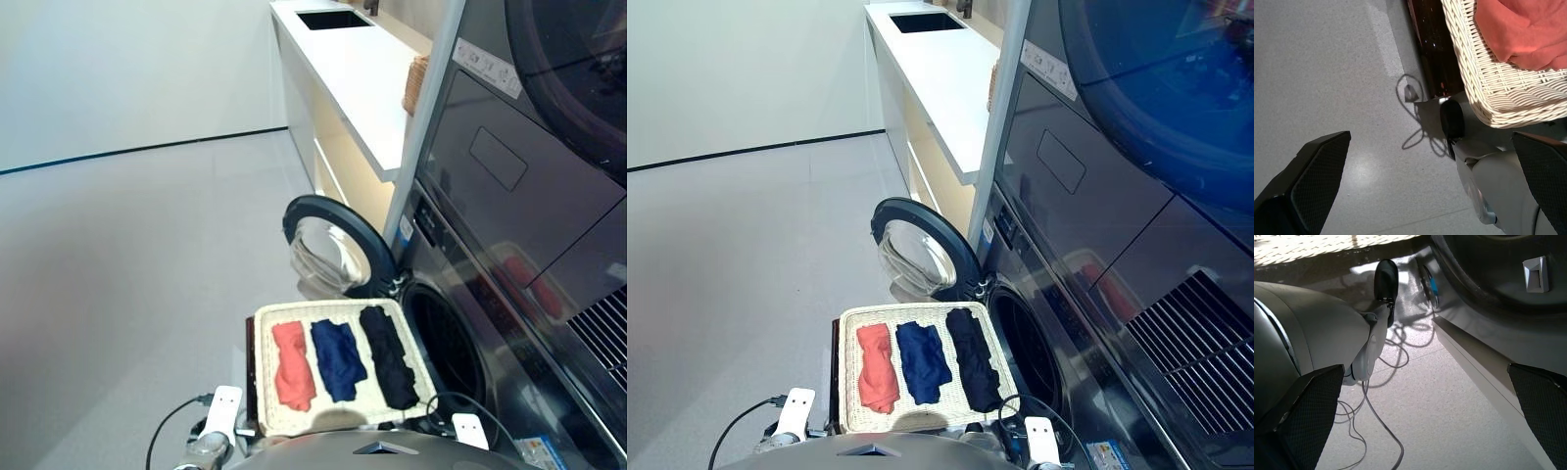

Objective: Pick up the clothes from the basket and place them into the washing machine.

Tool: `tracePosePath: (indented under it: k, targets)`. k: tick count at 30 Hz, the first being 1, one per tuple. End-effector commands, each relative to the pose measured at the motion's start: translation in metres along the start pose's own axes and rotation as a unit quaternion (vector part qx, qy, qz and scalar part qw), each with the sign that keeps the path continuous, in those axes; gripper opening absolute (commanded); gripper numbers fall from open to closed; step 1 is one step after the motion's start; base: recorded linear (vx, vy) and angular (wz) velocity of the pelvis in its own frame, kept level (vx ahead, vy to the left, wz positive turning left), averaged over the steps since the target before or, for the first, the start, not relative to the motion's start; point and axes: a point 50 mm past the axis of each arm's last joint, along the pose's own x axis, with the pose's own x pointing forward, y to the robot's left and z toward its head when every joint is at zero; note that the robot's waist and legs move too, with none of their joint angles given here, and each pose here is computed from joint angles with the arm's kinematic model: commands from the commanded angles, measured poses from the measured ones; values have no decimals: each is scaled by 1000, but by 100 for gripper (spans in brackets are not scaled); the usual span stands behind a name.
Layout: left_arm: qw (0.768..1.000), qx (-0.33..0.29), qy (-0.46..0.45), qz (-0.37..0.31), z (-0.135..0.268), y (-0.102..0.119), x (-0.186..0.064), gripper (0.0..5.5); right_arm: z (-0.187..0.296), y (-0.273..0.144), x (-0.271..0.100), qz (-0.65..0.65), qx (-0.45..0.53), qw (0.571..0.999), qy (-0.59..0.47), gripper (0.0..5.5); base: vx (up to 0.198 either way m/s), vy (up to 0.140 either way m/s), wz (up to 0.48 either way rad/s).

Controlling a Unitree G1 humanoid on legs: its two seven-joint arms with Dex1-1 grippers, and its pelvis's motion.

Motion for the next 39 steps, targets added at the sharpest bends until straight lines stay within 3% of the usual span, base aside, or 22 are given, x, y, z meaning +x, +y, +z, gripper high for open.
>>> tracePosePath:
  k: [1, 8, 11, 20, 26, 33, 39]
  targets:
    - [1000, 18, -4, -9, 12, -5, 4, 550, 32, -1, 3, -4, -32, 999, -40, 550, 0, 0, 0]
    - [999, -11, -42, -9, 28, -8, 6, 550, 51, 2, 2, -2, -47, 995, -84, 550, 0, 0, 0]
    - [996, 2, -90, -11, 48, -12, 6, 550, 78, 8, -2, 3, -57, 986, -156, 550, 0, 0, 0]
    - [975, -45, -214, -22, 94, -22, -5, 550, 134, 16, -31, 23, -58, 943, -326, 550, -7, -2, -4]
    - [938, -97, -332, -11, 154, -20, -24, 550, 200, 36, -86, 69, -39, 864, -497, 550, -163, -13, -52]
    - [868, -123, -480, -39, 241, -36, -67, 550, 263, 62, -152, 109, -38, 763, -636, 550, -167, -41, -148]
    - [846, -102, -523, -4, 287, -48, -83, 550, 292, 91, -205, 138, -52, 675, -723, 550, -118, 0, -52]
